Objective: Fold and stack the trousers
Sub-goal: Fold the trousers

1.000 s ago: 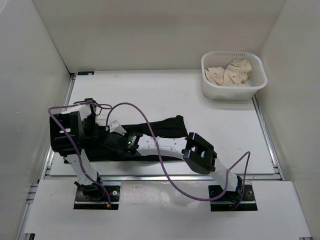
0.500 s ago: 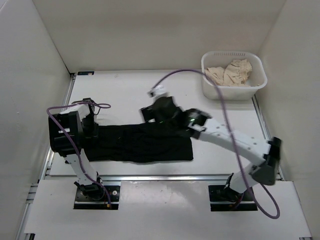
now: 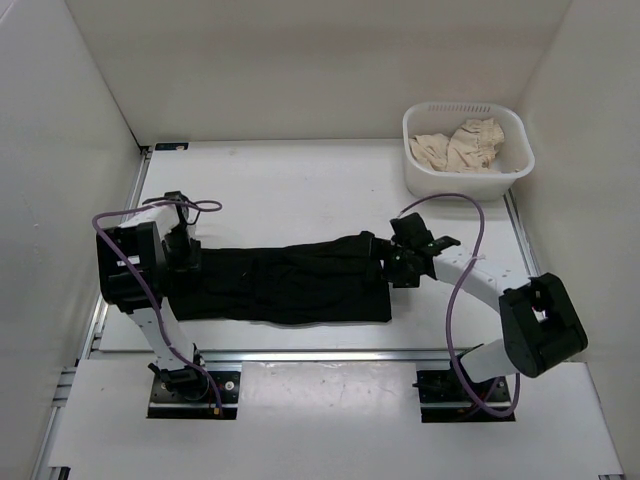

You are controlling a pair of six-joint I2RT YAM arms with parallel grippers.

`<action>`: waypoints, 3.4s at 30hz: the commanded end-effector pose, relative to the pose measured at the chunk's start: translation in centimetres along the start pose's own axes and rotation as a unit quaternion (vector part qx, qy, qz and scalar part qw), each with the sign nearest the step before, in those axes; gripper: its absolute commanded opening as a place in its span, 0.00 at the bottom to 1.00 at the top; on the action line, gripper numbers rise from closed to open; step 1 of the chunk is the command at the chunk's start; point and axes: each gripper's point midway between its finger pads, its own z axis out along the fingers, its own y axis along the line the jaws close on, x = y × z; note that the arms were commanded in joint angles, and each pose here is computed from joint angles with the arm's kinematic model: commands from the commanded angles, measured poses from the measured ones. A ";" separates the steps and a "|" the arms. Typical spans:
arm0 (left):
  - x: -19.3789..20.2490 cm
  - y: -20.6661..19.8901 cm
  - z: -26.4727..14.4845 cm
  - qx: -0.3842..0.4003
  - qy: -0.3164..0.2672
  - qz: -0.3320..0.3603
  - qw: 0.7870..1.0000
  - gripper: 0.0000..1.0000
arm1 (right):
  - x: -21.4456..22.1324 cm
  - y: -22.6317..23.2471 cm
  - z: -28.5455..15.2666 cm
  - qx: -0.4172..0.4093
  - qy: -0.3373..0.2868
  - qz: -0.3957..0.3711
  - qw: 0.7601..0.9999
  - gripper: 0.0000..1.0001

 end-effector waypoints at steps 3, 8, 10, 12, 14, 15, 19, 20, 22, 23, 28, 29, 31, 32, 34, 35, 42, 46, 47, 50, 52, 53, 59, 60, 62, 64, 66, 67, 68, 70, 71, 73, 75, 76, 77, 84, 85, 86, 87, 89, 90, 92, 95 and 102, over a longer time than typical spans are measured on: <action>-1.6 -0.5 -2.1 0.022 -0.043 -0.013 0.999 0.64 | 0.5 0.2 2.0 -0.052 0.014 0.051 0.997 0.83; -2.1 -0.6 -3.1 0.032 -0.052 -0.014 0.998 0.65 | 2.5 -2.1 3.8 -0.063 0.048 0.114 0.990 0.48; -2.2 -0.4 -3.6 0.037 -0.056 -0.019 0.998 0.66 | 2.1 -3.1 3.9 -0.065 0.039 0.145 0.987 0.35; -2.2 -0.2 -4.1 0.041 -0.059 -0.024 0.997 0.66 | 1.6 -3.9 3.7 -0.072 0.034 0.166 0.983 0.13; -2.2 0.0 -4.6 0.047 -0.063 -0.029 0.996 0.67 | 1.2 -4.6 2.9 -0.065 0.030 0.174 0.982 0.00; -2.4 0.4 -5.0 0.047 -0.071 -0.036 0.996 0.67 | 0.6 -5.3 2.3 -0.066 0.022 0.188 0.980 0.00; -2.5 0.3 -5.5 0.051 -0.080 -0.037 0.995 0.67 | -3.0 -7.8 -2.9 -0.071 -0.055 0.205 0.975 0.00; -2.2 0.1 -5.3 0.057 -0.075 -0.036 0.995 0.67 | -3.7 -8.3 -4.4 -0.066 -0.070 0.205 0.974 0.00; -2.2 -0.2 -5.3 0.063 -0.075 -0.035 0.995 0.67 | -4.0 -10.9 -8.0 -0.014 -0.091 0.201 0.975 0.00; -2.2 -0.6 -5.3 0.074 -0.076 -0.034 0.994 0.67 | -6.3 -11.4 -10.8 0.001 -0.128 0.192 0.973 0.00; -2.1 -2.3 -4.4 0.096 -0.056 -0.018 0.994 0.67 | -9.5 -7.2 -18.5 0.020 -0.178 0.131 0.975 0.00; -2.1 -2.8 -4.2 0.101 -0.049 -0.011 0.994 0.67 | -9.9 -4.1 -19.0 -0.004 -0.182 0.108 0.977 0.00; -2.0 -5.1 -4.2 0.129 -0.043 0.012 0.991 0.67 | -11.7 -0.8 -20.2 -0.001 -0.202 0.076 0.976 0.00; -1.8 -6.2 -4.0 0.147 -0.034 0.020 0.988 0.67 | -10.7 3.3 -19.4 -0.027 -0.181 0.042 0.982 0.00; -1.7 -9.8 -5.0 0.216 -0.025 0.045 0.975 0.67 | -9.0 8.7 -16.1 -0.043 -0.129 -0.006 0.991 0.00; -1.7 -11.1 -4.8 0.236 -0.015 0.054 0.970 0.67 | -8.2 10.1 -14.7 -0.042 -0.107 -0.021 0.993 0.00; -1.1 -15.1 -3.6 0.251 0.034 0.101 0.962 0.67 | -2.1 20.6 -4.4 0.008 0.049 -0.175 0.983 0.00; -1.9 -15.0 -3.3 0.252 0.033 0.096 0.962 0.67 | 0.0 20.9 -0.8 0.069 0.123 -0.236 0.961 0.00; -1.9 -14.9 -2.9 0.245 0.038 0.096 0.964 0.67 | 0.7 21.3 -0.4 0.064 0.134 -0.245 0.958 0.00; -2.0 -14.5 -2.7 0.234 0.037 0.096 0.967 0.67 | 2.6 21.2 0.3 0.068 0.156 -0.273 0.947 0.00; -1.8 -14.1 -2.4 0.230 0.040 0.091 0.968 0.67 | 3.0 20.4 0.0 0.074 0.164 -0.278 0.944 0.00; -1.9 -13.8 -2.4 0.231 0.040 0.086 0.968 0.67 | 3.0 20.4 0.2 0.070 0.159 -0.278 0.945 0.00; -2.6 -12.7 -2.3 0.215 0.032 0.077 0.973 0.67 | 4.6 22.5 -1.6 0.020 0.128 -0.374 0.918 0.42; -2.6 -12.7 -2.5 0.216 0.028 0.078 0.973 0.67 | 4.4 23.1 -2.4 0.014 0.115 -0.398 0.910 0.45; -2.7 -12.5 -2.7 0.210 0.028 0.078 0.974 0.67 | 3.9 25.1 -4.5 -0.001 0.074 -0.475 0.877 0.54; -2.9 -12.4 -3.4 0.211 0.023 0.078 0.974 0.67 | 4.0 26.5 -7.9 -0.018 0.024 -0.530 0.847 0.66; -3.5 -12.3 -4.7 0.207 0.000 0.083 0.975 0.67 | 2.5 26.4 -11.0 -0.023 -0.046 -0.521 0.852 0.72; -3.3 -12.5 -5.5 0.207 -0.007 0.088 0.974 0.67 | 2.3 26.0 -11.6 -0.026 -0.066 -0.491 0.868 0.76; -3.8 -13.0 -6.3 0.203 -0.023 0.101 0.974 0.67 | 0.7 25.1 -14.0 -0.037 -0.108 -0.455 0.883 0.76; -4.0 -13.7 -7.3 0.204 -0.035 0.112 0.972 0.69 | -0.4 21.3 -10.6 -0.013 -0.119 -0.386 0.915 0.71; -4.1 -14.3 -7.7 0.204 -0.040 0.123 0.970 0.69 | -1.1 20.0 -10.3 -0.012 -0.124 -0.355 0.926 0.68; -4.5 -15.3 -8.7 0.210 -0.052 0.136 0.967 0.69 | -3.2 14.8 -7.7 0.051 -0.107 -0.282 0.952 0.59; -3.7 -17.3 -9.3 0.213 -0.049 0.166 0.962 0.69 | -4.6 11.3 -6.7 0.096 -0.105 -0.203 0.969 0.47; -3.0 -18.1 -10.0 0.213 -0.053 0.181 0.959 0.69 | -6.3 8.4 -6.8 0.122 -0.113 -0.155 0.974 0.47; -2.5 -19.2 -11.9 0.224 -0.077 0.201 0.951 0.69 | -6.2 6.5 -6.5 0.128 -0.110 -0.123 0.978 0.50; 7.0 -29.6 -15.9 0.225 -0.159 0.411 0.869 0.72 | -6.7 -1.0 -3.7 0.087 -0.080 0.035 0.992 0.56; 7.9 -29.2 -14.0 0.195 -0.147 0.423 0.872 0.72 | -5.1 -2.1 -2.7 0.090 -0.056 0.049 0.993 0.56; 8.7 -29.4 -13.0 0.181 -0.144 0.436 0.869 0.72 | -4.4 -2.1 -2.2 0.076 -0.044 0.055 0.995 0.56; 9.4 -29.5 -11.7 0.167 -0.136 0.448 0.868 0.72 | -3.7 -2.5 -1.8 0.074 -0.036 0.075 0.994 0.56; 11.1 -29.8 -9.1 0.139 -0.136 0.478 0.857 0.72 | -1.8 -3.5 -0.8 0.072 -0.020 0.098 0.992 0.56; 11.6 -29.8 -8.1 0.125 -0.134 0.488 0.853 0.72 | -1.2 -3.4 -0.6 0.059 -0.013 0.121 0.991 0.55; 12.0 -28.8 -5.8 0.075 -0.147 0.505 0.847 0.72 | -0.5 -3.5 -0.2 0.050 -0.009 0.145 0.988 0.53; 11.2 -26.5 -3.8 0.014 -0.169 0.503 0.848 0.71 | 1.5 -3.4 0.2 0.033 0.006 0.184 0.982 0.52; 10.6 -24.4 -4.4 -0.013 -0.220 0.491 0.843 0.73 | 1.7 -2.9 -2.7 0.014 -0.024 0.222 0.975 0.52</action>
